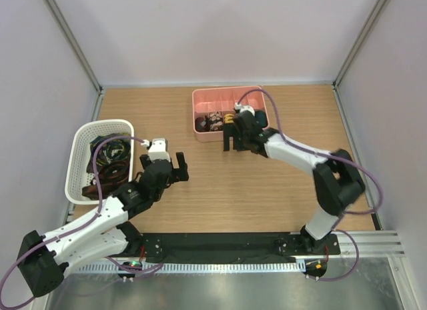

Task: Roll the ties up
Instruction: Place the rolled tie into the container

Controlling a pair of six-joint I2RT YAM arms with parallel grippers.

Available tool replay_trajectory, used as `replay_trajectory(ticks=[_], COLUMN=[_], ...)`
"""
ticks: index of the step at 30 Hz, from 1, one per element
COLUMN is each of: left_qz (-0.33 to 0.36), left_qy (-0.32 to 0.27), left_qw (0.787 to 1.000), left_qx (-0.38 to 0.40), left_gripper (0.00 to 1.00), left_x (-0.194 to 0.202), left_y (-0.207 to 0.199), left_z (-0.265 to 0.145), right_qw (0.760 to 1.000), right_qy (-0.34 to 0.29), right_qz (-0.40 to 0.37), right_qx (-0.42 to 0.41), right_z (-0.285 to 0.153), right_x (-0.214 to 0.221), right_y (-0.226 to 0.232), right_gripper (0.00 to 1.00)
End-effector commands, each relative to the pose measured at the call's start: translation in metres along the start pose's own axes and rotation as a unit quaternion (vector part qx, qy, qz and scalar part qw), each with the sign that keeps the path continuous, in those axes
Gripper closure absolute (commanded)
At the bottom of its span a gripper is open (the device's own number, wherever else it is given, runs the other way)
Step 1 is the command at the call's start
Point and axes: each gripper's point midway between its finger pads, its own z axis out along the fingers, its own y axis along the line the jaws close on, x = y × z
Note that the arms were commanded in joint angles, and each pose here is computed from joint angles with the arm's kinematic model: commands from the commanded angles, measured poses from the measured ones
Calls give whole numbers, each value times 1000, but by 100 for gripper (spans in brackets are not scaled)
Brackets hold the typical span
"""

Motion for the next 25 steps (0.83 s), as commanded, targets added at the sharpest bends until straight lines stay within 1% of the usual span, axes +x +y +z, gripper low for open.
replay_trajectory(ticks=[1, 2, 3, 4, 5, 6, 7, 9, 10, 11, 12, 13, 15, 16, 22, 23, 25], left_qz=[12, 12, 17, 19, 18, 26, 22, 34, 32, 32, 38, 34, 37, 32, 30, 28, 29], left_qy=[-15, -21, -21, -23, -28, -22, -25, -20, -23, -25, -21, -31, -32, -41, -41, -43, -41], left_qw=[1000, 999, 999, 999, 999, 999, 998, 996, 995, 995, 995, 994, 994, 993, 992, 992, 992], left_qx=[18, 23, 27, 31, 36, 42, 53, 74, 89, 92, 92, 97, 101, 105, 117, 116, 116], left_gripper=[0, 0, 0, 0, 0, 0, 0, 0, 0, 0, 0, 0, 0, 0, 0, 0, 0], left_x=[-3, -2, 0, 1, 0, 8, 10, 20, 21, 23, 35, 32, 33, 30, 32, 31, 32], left_y=[1, 3, 4, 4, 5, 6, 4, 1, -4, -4, 0, -2, -2, -4, -7, -7, -7], left_z=[-4, -7, -8, -9, -11, -11, -10, -10, -10, -9, -7, -6, -7, -6, -7, -7, -6], right_qw=[995, 990, 988, 991, 986, 984, 985, 979, 980, 979, 974, 972, 966, 966, 966, 966, 967], right_qy=[-85, -123, -137, -124, -156, -173, -169, -203, -198, -203, -226, -234, -255, -257, -255, -254, -250], right_qz=[-10, -3, -1, -2, 5, 9, 9, 17, 15, 16, 26, 28, 37, 37, 36, 29, 20], right_qx=[-52, -71, -69, -57, -58, -44, -28, -16, -7, -1, 4, 5, -4, -9, -13, -37, -42], right_z=[-62, -90, -98, -96, -114, -117, -114, -128, -124, -124, -128, -128, -135, -135, -133, -134, -131], right_x=[-4, -13, -10, 15, 9, 10, 29, 28, 43, 47, 49, 52, 49, 50, 55, 55, 57], right_y=[-6, -8, -14, -27, -34, -43, -56, -69, -78, -83, -90, -93, -93, -92, -92, -83, -82], right_gripper=[3, 1, 0, 0, 0, 0, 0, 0, 0, 0, 0, 0, 0, 0, 0, 1, 0])
